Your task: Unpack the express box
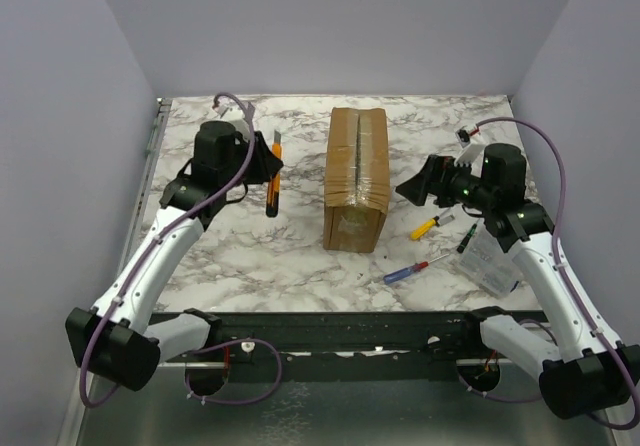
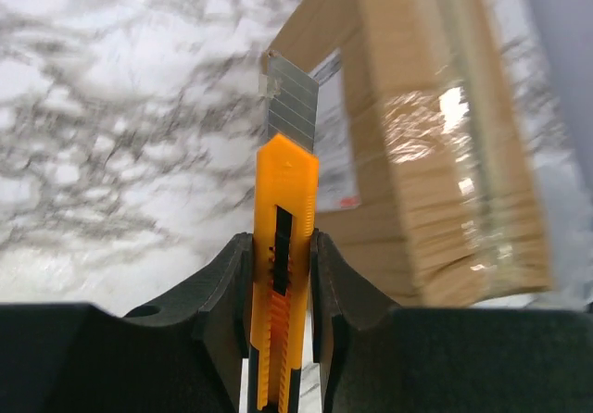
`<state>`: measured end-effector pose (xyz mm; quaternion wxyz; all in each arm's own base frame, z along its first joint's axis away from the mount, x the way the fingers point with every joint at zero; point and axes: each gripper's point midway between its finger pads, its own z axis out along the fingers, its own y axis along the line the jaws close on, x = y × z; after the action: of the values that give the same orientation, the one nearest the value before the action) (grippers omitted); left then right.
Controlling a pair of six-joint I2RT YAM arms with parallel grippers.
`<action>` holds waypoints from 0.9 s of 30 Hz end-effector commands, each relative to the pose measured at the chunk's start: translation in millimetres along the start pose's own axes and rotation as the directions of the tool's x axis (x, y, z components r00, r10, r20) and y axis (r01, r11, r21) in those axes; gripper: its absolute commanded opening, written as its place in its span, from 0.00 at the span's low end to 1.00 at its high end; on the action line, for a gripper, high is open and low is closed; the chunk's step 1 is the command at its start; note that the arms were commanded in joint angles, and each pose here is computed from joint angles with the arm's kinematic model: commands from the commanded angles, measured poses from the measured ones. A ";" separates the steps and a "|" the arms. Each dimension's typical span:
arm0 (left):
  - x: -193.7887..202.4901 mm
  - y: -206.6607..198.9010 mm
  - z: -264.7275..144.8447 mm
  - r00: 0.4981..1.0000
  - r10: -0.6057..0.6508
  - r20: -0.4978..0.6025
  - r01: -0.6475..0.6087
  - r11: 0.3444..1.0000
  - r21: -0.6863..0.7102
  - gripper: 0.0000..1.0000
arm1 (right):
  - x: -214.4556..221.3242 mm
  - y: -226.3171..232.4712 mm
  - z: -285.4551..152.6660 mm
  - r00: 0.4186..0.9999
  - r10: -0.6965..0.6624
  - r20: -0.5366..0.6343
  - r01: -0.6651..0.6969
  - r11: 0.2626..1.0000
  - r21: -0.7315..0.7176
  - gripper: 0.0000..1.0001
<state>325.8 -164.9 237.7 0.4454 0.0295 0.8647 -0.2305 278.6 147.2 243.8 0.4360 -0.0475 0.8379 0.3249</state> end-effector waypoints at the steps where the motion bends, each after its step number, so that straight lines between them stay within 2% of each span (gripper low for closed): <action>1: -64.8 -61.3 -37.1 0.975 -0.180 0.129 0.145 0.959 0.244 0.00 | -25.0 31.2 0.7 0.997 -0.067 0.046 0.073 0.989 -0.129 1.00; 5: -106.6 -98.5 -54.2 0.926 -0.343 0.157 0.253 0.874 0.414 0.00 | -30.4 68.9 9.6 0.990 -0.110 0.088 0.127 0.970 -0.208 1.00; 9: -131.9 -117.3 -60.1 0.841 -0.531 0.105 0.409 0.750 0.519 0.00 | -26.5 139.8 9.4 0.946 -0.255 0.200 0.310 0.893 -0.327 1.00; 12: -130.2 -120.4 -52.2 0.740 -0.673 -0.008 0.570 0.620 0.540 0.00 | -29.8 178.0 8.6 0.902 -0.291 0.319 0.389 0.866 -0.313 1.00; 14: -125.1 -122.4 -46.5 0.648 -0.754 -0.105 0.673 0.503 0.543 0.00 | -37.7 193.1 5.3 0.875 -0.242 0.419 0.383 0.876 -0.294 1.00; 18: -108.5 -112.7 -37.6 0.494 -0.847 -0.200 0.783 0.332 0.526 0.00 | -57.0 196.5 7.9 0.821 -0.119 0.559 0.322 0.904 -0.282 1.00; 23: -88.3 -94.8 -32.7 0.374 -0.905 -0.205 0.847 0.242 0.474 0.00 | -64.2 208.1 30.1 0.805 -0.086 0.588 0.301 0.912 -0.279 0.99; 27: -80.4 -89.3 -34.7 0.344 -0.918 -0.198 0.858 0.221 0.465 0.00 | -64.6 218.0 37.4 0.771 -0.098 0.629 0.319 0.915 -0.248 0.98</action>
<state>331.9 -226.1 311.6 0.2547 -0.3502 0.6651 -0.6084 259.0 326.4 352.6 0.6455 -0.1542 0.6221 0.4155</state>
